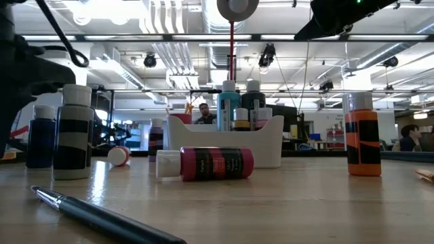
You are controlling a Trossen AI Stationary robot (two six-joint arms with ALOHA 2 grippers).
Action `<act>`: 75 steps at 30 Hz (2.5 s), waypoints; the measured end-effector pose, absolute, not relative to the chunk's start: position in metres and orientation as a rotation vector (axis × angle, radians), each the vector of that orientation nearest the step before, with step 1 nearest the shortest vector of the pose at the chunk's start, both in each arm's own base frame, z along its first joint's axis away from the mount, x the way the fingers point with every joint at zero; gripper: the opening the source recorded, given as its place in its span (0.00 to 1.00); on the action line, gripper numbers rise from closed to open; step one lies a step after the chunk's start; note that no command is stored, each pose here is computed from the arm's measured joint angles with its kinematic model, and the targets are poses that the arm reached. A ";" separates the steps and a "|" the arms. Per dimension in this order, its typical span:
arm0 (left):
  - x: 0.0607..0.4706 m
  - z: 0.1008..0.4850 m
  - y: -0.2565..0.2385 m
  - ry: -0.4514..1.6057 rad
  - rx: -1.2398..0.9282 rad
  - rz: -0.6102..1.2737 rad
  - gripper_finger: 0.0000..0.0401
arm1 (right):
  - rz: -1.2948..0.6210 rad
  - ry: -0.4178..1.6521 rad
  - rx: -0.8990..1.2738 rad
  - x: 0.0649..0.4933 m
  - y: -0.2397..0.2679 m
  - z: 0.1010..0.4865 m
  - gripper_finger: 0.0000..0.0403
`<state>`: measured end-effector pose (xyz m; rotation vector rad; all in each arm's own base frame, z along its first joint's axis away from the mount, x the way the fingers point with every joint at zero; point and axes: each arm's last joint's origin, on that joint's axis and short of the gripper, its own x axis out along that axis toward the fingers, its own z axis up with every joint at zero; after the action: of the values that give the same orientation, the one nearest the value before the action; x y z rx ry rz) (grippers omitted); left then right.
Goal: Pick & Place Paint Supplies
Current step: Put the gold paint brush into the red cup
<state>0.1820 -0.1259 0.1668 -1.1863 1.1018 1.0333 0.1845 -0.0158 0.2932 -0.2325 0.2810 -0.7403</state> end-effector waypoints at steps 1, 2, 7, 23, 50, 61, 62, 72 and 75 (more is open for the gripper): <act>0.182 0.168 -0.125 1.092 -1.182 1.028 0.00 | -0.741 0.281 -0.232 0.185 -0.016 0.293 0.22; 0.181 0.170 -0.125 1.085 -1.172 1.022 0.00 | -0.740 0.281 -0.232 0.185 -0.016 0.293 0.22; 0.181 0.181 -0.123 1.029 -1.181 0.977 0.00 | -0.741 0.281 -0.232 0.185 -0.016 0.293 0.20; 0.165 0.251 -0.087 0.674 -0.922 0.975 0.00 | -0.741 0.278 -0.228 0.185 -0.016 0.293 0.30; 0.233 0.353 0.062 0.095 0.075 0.966 0.00 | -0.753 0.274 -0.133 0.184 -0.016 0.279 0.28; 0.227 0.315 0.140 -0.050 0.100 0.892 0.00 | -0.755 0.287 -0.126 0.183 -0.016 0.272 0.27; 0.227 0.311 0.145 -0.051 0.101 0.891 0.00 | -0.755 0.288 -0.126 0.183 -0.016 0.271 0.27; 0.235 0.277 0.172 -0.043 0.113 0.897 0.00 | -0.755 0.293 -0.125 0.183 -0.016 0.270 0.35; 0.238 0.268 0.178 -0.026 0.110 0.896 0.00 | -0.756 0.299 -0.128 0.183 -0.016 0.267 0.37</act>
<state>0.2378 0.1785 0.2679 0.1104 -0.0262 0.8960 0.1829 -0.0159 0.2673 -0.1283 0.2991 -0.7556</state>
